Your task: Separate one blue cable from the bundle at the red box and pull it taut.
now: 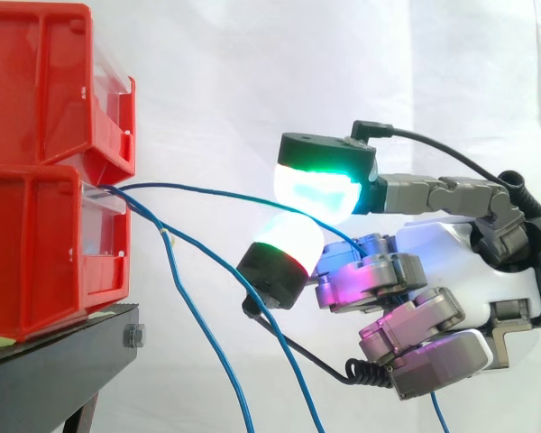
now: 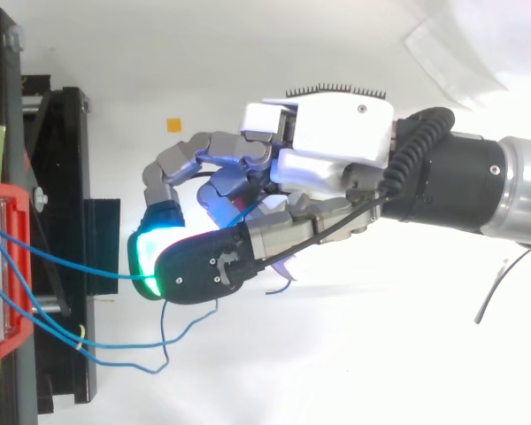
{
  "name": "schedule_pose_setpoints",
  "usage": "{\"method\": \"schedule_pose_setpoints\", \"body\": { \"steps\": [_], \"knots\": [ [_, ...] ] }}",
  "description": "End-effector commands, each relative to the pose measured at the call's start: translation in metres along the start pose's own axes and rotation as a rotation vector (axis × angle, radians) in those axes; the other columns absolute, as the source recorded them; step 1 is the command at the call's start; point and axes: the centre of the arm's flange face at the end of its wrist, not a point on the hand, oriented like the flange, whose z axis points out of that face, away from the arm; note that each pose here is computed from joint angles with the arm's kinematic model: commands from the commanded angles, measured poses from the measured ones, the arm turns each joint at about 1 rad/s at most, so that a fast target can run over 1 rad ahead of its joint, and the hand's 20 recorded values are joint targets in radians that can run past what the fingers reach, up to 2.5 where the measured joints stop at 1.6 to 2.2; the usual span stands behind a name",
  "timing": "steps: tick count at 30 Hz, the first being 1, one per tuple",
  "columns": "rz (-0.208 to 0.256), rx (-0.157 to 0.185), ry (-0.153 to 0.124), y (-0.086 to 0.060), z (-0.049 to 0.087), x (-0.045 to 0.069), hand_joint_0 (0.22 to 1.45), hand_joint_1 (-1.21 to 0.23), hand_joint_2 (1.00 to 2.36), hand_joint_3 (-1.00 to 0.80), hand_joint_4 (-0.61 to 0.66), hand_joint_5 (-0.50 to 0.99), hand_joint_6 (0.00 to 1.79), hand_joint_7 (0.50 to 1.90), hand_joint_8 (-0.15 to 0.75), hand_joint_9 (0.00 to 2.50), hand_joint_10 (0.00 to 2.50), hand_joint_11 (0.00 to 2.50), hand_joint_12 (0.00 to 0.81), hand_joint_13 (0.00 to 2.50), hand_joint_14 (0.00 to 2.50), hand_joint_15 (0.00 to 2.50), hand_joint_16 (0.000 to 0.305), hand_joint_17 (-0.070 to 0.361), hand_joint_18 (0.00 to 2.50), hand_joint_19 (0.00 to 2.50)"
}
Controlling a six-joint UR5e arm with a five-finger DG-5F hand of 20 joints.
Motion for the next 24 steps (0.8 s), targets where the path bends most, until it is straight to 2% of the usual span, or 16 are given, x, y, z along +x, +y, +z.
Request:
{"method": "schedule_pose_setpoints", "body": {
  "steps": [1,24],
  "knots": [
    [-0.002,0.008,0.000,-0.0013,-0.0007,-0.0001,0.59,-0.84,1.21,0.26,-0.31,-0.04,0.88,1.41,0.111,0.82,2.50,2.50,0.491,1.53,2.50,1.57,0.071,0.159,1.91,0.81],
    [-0.013,0.007,-0.003,-0.0014,-0.0008,0.0006,0.58,-0.83,1.27,0.25,-0.33,-0.03,0.88,1.41,0.111,0.83,2.50,2.50,0.476,1.52,2.50,1.60,0.069,0.156,1.89,0.82]
  ]
}}
